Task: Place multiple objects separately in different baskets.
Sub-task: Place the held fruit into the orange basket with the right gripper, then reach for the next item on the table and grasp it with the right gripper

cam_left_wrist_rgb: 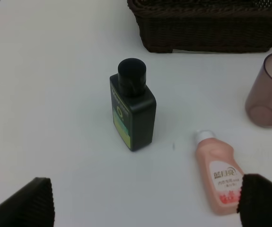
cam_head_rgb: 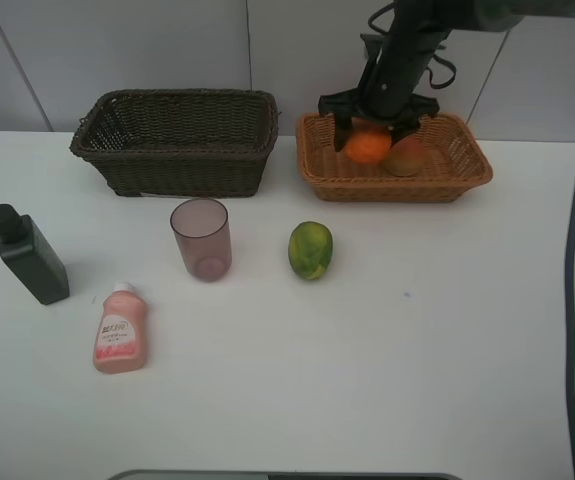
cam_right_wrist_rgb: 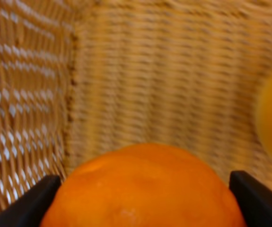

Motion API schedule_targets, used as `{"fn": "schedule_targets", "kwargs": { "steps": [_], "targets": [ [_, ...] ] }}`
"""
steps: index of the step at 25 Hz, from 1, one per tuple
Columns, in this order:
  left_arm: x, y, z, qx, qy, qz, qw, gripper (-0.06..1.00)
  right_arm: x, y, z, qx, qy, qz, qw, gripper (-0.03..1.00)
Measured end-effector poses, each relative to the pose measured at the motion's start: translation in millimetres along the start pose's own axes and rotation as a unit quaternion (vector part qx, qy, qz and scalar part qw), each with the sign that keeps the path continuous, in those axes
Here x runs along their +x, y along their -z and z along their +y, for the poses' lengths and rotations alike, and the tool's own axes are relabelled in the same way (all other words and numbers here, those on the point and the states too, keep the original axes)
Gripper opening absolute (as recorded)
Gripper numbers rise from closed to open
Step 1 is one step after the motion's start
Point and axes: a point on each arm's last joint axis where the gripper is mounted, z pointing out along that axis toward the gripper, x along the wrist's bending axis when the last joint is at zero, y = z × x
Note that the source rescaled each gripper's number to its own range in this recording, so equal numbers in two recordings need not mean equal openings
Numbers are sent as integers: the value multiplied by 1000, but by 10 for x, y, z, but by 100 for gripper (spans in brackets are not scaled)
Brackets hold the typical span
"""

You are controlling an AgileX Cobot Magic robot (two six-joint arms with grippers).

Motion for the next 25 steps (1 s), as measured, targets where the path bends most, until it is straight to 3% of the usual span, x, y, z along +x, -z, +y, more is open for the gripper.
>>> {"fn": "schedule_targets", "kwargs": {
  "steps": [10, 11, 14, 16, 25],
  "targets": [
    [0, 0, 0, 0, 0, 0, 1000, 100, 62, -242, -17, -5, 8, 1, 1000, 35],
    [0, 0, 0, 0, 0, 0, 1000, 100, 55, -243, -16, -5, 11, -3, 1000, 40],
    [0, 0, 0, 0, 0, 0, 1000, 100, 41, -241, 0, -14, 19, -11, 1000, 74],
    [0, 0, 0, 0, 0, 0, 1000, 100, 43, -241, 2, -15, 20, -12, 1000, 84],
    [0, 0, 0, 0, 0, 0, 1000, 100, 59, 64, 18, -14, -2, 1, 1000, 90]
  ]
}}
